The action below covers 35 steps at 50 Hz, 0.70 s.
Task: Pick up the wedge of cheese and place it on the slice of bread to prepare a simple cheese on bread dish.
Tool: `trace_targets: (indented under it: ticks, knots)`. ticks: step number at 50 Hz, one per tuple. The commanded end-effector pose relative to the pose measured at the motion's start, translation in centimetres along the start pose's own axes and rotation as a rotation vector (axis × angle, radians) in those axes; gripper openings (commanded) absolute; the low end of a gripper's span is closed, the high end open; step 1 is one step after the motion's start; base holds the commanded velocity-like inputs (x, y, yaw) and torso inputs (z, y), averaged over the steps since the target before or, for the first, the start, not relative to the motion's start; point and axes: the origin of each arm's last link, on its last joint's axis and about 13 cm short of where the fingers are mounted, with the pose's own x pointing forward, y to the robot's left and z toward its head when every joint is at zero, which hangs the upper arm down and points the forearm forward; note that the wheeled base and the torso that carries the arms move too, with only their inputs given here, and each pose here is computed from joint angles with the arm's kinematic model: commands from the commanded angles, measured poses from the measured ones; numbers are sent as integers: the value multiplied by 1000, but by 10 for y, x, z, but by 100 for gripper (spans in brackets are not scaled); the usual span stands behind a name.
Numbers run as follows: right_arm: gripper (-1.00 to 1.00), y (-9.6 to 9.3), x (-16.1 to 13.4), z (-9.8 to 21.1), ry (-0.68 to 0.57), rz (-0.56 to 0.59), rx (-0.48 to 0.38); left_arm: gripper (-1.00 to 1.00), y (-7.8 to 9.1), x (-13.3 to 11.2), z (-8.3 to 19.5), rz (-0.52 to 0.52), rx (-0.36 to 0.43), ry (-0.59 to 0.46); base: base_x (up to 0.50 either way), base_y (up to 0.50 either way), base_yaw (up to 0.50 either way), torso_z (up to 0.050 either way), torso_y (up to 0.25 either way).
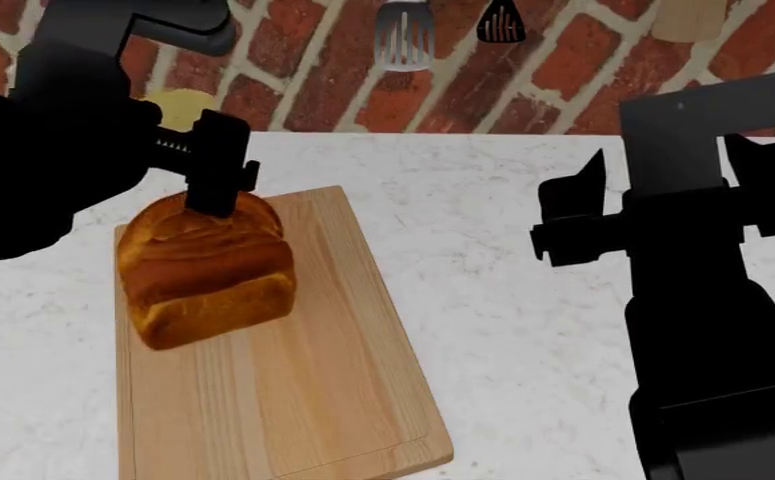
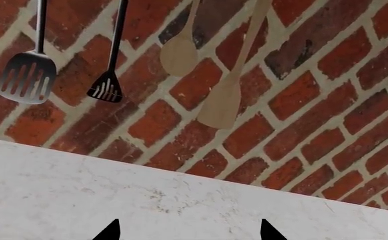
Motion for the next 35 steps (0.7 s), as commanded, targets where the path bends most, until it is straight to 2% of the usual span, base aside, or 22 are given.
trace_targets:
  ticks: [1,12,18,35]
  knots:
    - [100,1,0,0,0,4,8,-100,-3,4,0,-25,-24,5,0,0,0,0,0]
    - [100,1,0,0,0,4,6,-100,0,11,-16,-12,-68,49,0,0,0,0,0]
    - [100,1,0,1,-1,5,5,-100,-1,10,-20,-20,-59,62,0,0,0,0,2]
    - [100,1,1,0,0,7,6,-100,1,24,-24,-12,-70,85,0,0,0,0,0]
